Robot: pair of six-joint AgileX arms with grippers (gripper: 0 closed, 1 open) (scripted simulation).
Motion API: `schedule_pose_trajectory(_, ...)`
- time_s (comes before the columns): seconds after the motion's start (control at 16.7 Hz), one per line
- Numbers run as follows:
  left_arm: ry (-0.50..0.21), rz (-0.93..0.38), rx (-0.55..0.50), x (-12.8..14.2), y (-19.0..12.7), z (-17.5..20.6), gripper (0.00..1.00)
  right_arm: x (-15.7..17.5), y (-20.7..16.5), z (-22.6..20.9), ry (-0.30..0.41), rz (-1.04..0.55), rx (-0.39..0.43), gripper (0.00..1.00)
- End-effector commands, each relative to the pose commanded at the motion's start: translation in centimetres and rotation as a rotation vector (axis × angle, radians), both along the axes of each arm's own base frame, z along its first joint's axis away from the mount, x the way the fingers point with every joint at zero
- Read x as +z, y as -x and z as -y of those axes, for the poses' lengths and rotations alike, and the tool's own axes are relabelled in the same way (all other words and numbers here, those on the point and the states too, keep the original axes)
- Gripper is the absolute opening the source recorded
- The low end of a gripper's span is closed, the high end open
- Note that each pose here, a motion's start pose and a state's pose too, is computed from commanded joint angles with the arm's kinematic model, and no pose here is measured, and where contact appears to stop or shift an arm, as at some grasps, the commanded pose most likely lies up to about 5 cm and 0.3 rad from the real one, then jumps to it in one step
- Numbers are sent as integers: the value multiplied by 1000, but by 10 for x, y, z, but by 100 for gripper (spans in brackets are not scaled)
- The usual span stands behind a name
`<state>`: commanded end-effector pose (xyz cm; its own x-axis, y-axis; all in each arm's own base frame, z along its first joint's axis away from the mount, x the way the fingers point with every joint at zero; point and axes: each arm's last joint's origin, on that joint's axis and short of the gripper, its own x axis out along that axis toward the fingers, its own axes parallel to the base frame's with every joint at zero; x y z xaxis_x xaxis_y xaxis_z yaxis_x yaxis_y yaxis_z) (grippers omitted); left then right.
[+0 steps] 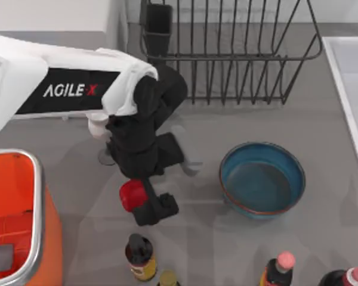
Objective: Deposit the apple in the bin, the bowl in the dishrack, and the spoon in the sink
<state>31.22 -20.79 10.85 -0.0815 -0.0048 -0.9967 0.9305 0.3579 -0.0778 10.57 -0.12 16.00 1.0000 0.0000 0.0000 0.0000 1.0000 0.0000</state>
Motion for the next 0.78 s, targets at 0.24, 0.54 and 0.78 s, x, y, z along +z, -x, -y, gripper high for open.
schedule_pose_trajectory(0.24,0,0,0,0,0,0,70,0,0,0,0,0,0,100)
schedule_pose_trajectory(0.54,0,0,0,0,0,0,32,0,0,0,0,0,0,100)
schedule_pose_trajectory(0.78,0,0,0,0,0,0,2,0,0,0,0,0,0,100)
